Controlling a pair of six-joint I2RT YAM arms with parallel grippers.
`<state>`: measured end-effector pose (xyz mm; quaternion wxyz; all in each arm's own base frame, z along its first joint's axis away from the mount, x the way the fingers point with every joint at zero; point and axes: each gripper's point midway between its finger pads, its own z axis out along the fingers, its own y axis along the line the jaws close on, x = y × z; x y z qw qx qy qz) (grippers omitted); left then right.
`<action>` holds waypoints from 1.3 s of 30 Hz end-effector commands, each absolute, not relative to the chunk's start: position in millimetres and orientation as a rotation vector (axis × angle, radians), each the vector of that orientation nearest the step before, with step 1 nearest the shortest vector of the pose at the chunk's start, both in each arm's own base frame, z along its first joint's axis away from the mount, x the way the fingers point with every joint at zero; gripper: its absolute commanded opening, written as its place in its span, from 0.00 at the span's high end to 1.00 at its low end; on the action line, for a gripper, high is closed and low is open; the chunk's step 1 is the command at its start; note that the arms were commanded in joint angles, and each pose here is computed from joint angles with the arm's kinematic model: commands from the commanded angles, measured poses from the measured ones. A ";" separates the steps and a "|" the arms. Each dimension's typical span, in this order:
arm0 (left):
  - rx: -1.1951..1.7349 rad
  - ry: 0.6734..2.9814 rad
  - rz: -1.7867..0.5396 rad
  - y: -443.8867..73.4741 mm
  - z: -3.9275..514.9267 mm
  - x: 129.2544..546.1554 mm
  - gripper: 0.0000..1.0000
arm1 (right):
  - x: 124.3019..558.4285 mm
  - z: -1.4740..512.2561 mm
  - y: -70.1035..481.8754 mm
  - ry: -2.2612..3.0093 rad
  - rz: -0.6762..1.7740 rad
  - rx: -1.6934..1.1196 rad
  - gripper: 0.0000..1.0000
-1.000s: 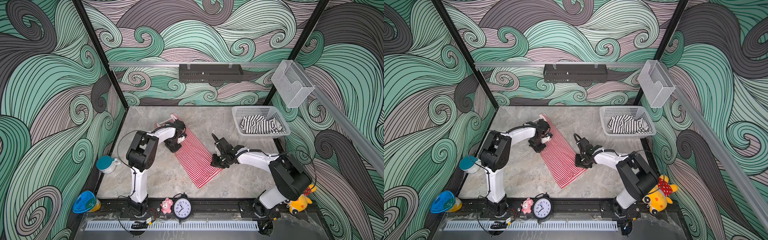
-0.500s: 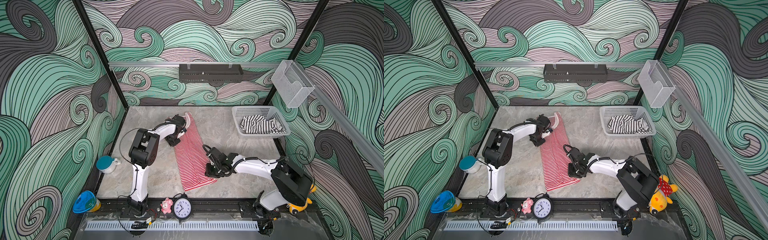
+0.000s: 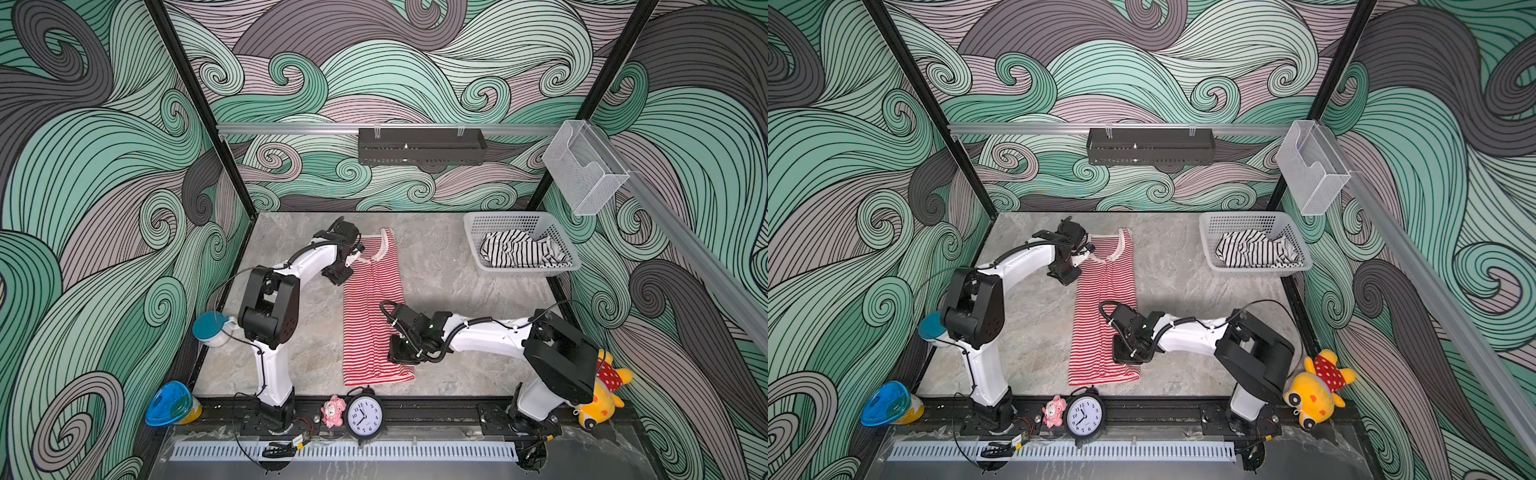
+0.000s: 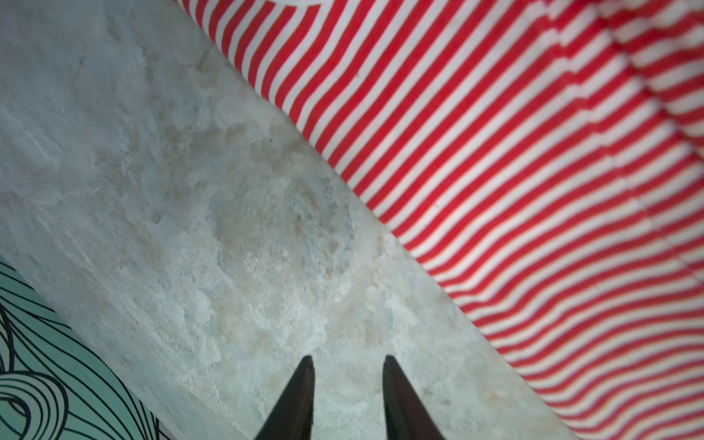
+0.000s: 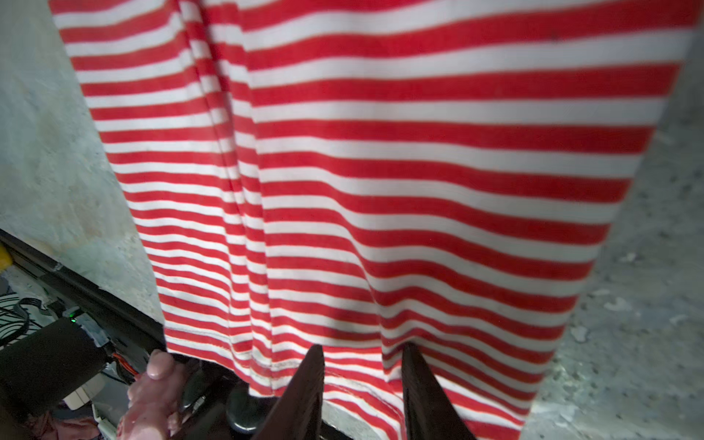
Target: Fold and stack the tank tops
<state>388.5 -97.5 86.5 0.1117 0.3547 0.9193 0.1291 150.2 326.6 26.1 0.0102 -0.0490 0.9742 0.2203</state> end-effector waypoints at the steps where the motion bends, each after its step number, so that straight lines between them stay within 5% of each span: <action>1: 0.985 2.692 0.260 -101.0 103.4 362.4 0.66 | 162.5 27.0 337.4 3.020 0.721 -0.124 0.63; 11: 1.158 2.677 0.005 -108.2 102.7 266.4 0.60 | 165.8 55.4 320.3 3.009 0.684 -0.169 0.54; 21: 1.503 2.522 -0.187 -150.5 90.7 186.0 0.54 | 130.0 53.9 273.9 3.027 0.787 0.069 0.50; 39: 1.808 2.419 -0.122 -169.9 55.1 144.8 0.54 | 128.8 34.8 279.0 3.019 0.892 0.231 0.49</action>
